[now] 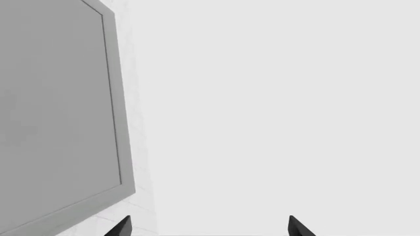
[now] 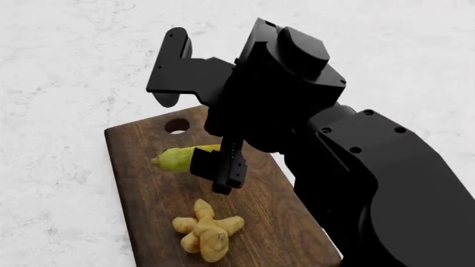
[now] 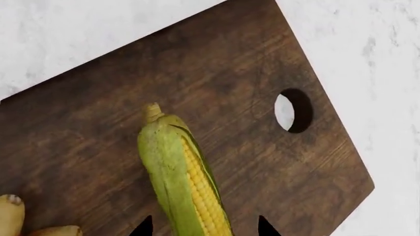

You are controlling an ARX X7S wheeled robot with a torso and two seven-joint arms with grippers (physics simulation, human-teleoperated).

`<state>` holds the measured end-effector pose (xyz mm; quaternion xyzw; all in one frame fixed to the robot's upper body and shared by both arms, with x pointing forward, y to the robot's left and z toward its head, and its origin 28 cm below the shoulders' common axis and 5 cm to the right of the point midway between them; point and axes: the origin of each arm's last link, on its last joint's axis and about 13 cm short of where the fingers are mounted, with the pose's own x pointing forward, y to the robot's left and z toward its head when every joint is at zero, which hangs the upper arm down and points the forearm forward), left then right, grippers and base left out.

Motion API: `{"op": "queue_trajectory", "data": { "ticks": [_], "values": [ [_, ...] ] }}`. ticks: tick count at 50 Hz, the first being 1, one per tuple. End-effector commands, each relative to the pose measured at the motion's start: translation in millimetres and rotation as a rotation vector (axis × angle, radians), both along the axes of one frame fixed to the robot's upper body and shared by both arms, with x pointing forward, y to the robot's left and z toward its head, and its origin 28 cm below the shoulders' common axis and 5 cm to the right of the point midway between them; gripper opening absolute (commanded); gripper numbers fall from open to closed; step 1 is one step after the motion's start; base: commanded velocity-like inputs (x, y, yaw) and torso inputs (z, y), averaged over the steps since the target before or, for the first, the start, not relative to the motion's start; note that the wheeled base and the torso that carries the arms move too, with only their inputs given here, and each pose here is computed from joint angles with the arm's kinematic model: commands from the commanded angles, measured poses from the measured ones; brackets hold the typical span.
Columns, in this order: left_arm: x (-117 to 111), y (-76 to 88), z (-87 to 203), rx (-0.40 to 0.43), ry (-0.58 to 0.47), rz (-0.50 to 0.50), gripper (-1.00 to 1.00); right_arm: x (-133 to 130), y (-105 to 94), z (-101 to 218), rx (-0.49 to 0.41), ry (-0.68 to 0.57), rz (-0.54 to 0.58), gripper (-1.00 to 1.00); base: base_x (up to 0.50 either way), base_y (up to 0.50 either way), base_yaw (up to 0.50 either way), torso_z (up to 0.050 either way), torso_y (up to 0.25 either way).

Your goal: Clear the non-vegetable object off the cutting board and place the vegetables onto it.

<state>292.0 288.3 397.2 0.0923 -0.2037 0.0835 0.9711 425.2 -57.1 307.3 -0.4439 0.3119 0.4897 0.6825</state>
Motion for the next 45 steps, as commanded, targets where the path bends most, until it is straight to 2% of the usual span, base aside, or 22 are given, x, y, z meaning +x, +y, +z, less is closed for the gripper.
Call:
{"op": "queue_trajectory", "data": {
  "ticks": [1, 9, 24, 31, 37, 38, 41, 45],
  "values": [
    [-1, 0.8, 2, -0.012, 0.003, -0.048, 1.0, 0, 11.0, -7, 0.001, -0.005, 0.053, 1.0, 0.0, 0.0, 0.0, 0.0, 0.0],
    [-4, 0.9, 4, -0.015, -0.001, -0.051, 1.0, 0, 9.4, 5, -0.009, -0.035, 0.046, 1.0, 0.0, 0.0, 0.0, 0.0, 0.0],
    [-11, -0.5, 14, -0.018, -0.026, -0.059, 1.0, -6, 4.2, 51, -0.023, -0.112, 0.004, 1.0, 0.0, 0.0, 0.0, 0.0, 0.0],
    [-15, -0.4, 13, -0.018, -0.022, -0.076, 1.0, -30, -1.8, 70, 0.084, -0.227, -0.027, 1.0, 0.0, 0.0, 0.0, 0.0, 0.0],
    [-17, 0.0, 12, -0.012, -0.021, -0.087, 1.0, -62, -11.3, 83, 0.172, -0.353, -0.128, 1.0, 0.0, 0.0, 0.0, 0.0, 0.0],
    [-17, -0.1, 13, -0.015, -0.022, -0.092, 1.0, -69, -12.5, 86, 0.208, -0.372, -0.142, 1.0, 0.0, 0.0, 0.0, 0.0, 0.0],
    [-18, -1.4, 14, -0.009, -0.028, -0.094, 1.0, -82, -16.0, 89, 0.251, -0.437, -0.162, 1.0, 0.0, 0.0, 0.0, 0.0, 0.0],
    [-17, -0.6, 11, -0.009, -0.023, -0.088, 1.0, -103, -17.3, 86, 0.334, -0.457, -0.165, 1.0, 0.0, 0.0, 0.0, 0.0, 0.0]
  ]
}}
